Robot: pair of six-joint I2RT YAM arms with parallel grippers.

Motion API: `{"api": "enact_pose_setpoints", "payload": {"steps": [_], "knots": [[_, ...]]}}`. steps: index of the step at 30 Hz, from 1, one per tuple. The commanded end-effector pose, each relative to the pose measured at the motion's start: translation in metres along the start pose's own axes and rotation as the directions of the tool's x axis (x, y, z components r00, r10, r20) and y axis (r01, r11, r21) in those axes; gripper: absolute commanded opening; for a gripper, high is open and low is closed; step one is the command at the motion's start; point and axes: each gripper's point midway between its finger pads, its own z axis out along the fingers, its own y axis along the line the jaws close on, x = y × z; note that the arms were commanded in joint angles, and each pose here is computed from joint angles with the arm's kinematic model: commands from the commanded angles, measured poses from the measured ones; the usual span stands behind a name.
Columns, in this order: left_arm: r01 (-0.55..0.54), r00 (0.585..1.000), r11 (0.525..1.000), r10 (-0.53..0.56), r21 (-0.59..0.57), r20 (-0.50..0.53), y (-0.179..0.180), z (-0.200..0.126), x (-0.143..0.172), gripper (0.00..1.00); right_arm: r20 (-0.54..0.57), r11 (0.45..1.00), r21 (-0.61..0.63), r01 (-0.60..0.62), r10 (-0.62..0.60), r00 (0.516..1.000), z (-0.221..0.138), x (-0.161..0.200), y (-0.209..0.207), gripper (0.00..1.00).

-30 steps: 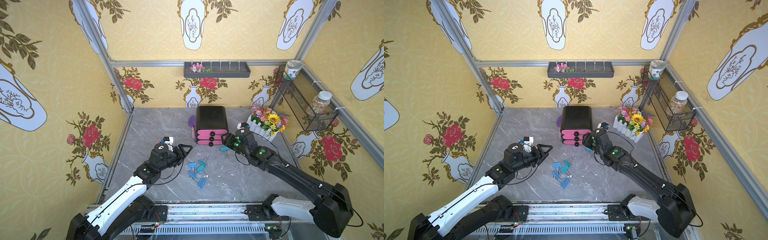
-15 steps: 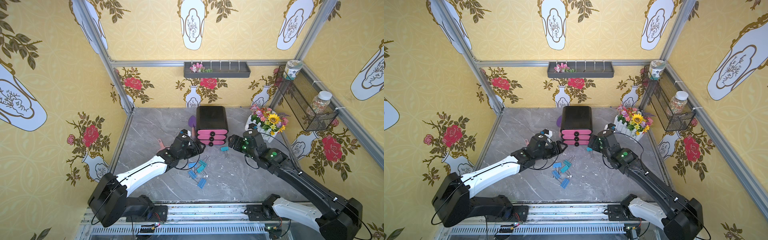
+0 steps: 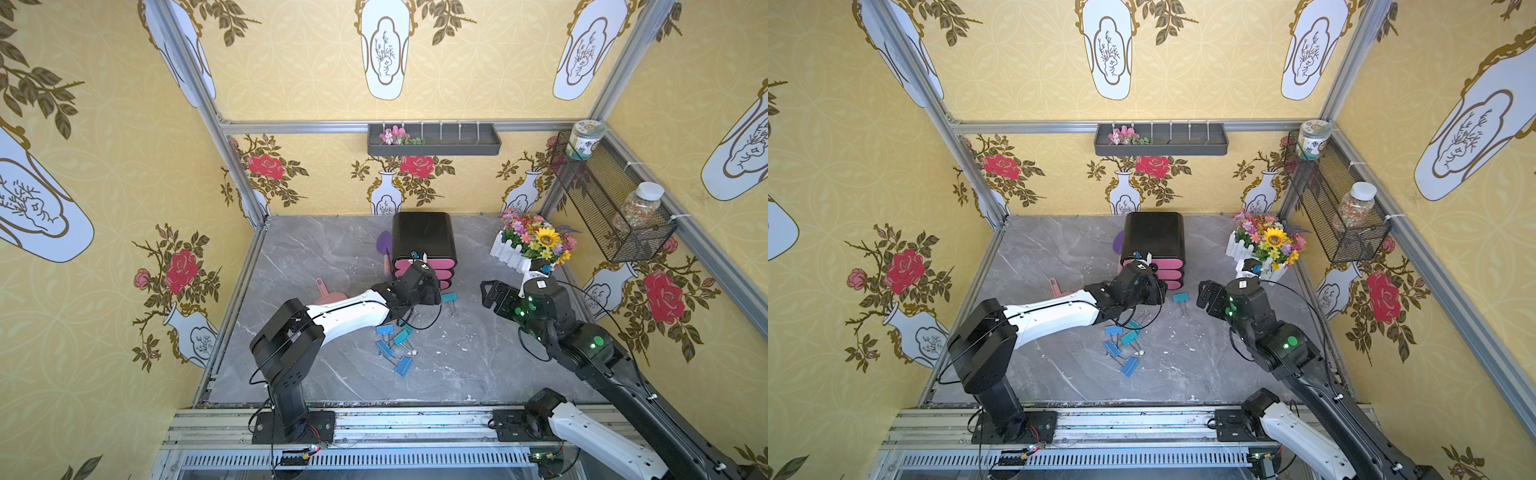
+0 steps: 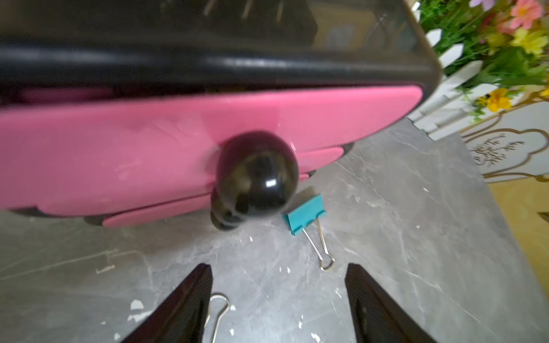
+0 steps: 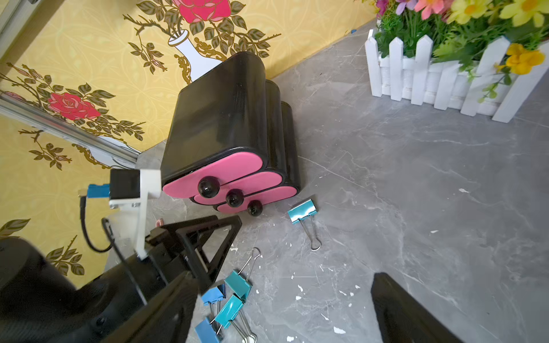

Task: Put the binder clips in the drawer according to color
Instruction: Open the drawer in the storage box.

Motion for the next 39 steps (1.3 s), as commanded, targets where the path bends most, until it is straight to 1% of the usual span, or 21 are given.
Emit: {"api": "enact_pose_setpoints", "payload": {"steps": [1,8,12,21,26,29,34,39], "knots": [[-0.053,0.999,0.991,0.053,-0.121,0.000,0.018,0.009,0.000,0.73,0.013,1.000,0.023,0.008,-0.009,1.000,-0.004,-0.001,-0.007,0.96],[-0.044,0.999,0.986,0.044,-0.162,-0.004,0.021,0.025,0.000,0.65,0.018,1.000,0.014,0.014,-0.014,1.000,-0.005,-0.003,-0.005,0.96],[-0.042,0.999,0.982,0.044,-0.182,0.003,0.021,0.032,0.000,0.63,0.020,1.000,0.010,0.014,-0.014,1.000,-0.006,-0.004,-0.005,0.96],[-0.047,0.999,0.978,0.051,-0.203,0.012,0.020,0.040,0.000,0.56,0.011,1.000,0.011,0.012,-0.012,1.000,-0.004,0.000,-0.007,0.97],[-0.050,0.999,0.978,0.052,-0.202,0.004,0.019,0.045,0.002,0.55,0.013,1.000,0.011,0.009,-0.009,1.000,-0.006,0.000,-0.009,0.96],[-0.049,0.999,0.980,0.050,-0.195,0.000,0.018,0.047,0.003,0.49,0.015,1.000,0.012,0.010,-0.010,1.000,-0.008,0.000,-0.010,0.97],[-0.042,0.999,0.983,0.040,-0.179,-0.013,0.016,0.048,0.008,0.36,0.011,1.000,0.022,0.011,-0.012,1.000,-0.008,0.003,-0.013,0.96],[-0.040,0.999,0.983,0.038,-0.177,-0.017,0.015,0.044,0.013,0.29,0.011,1.000,0.025,0.006,-0.006,1.000,-0.006,0.004,-0.015,0.97]]}}
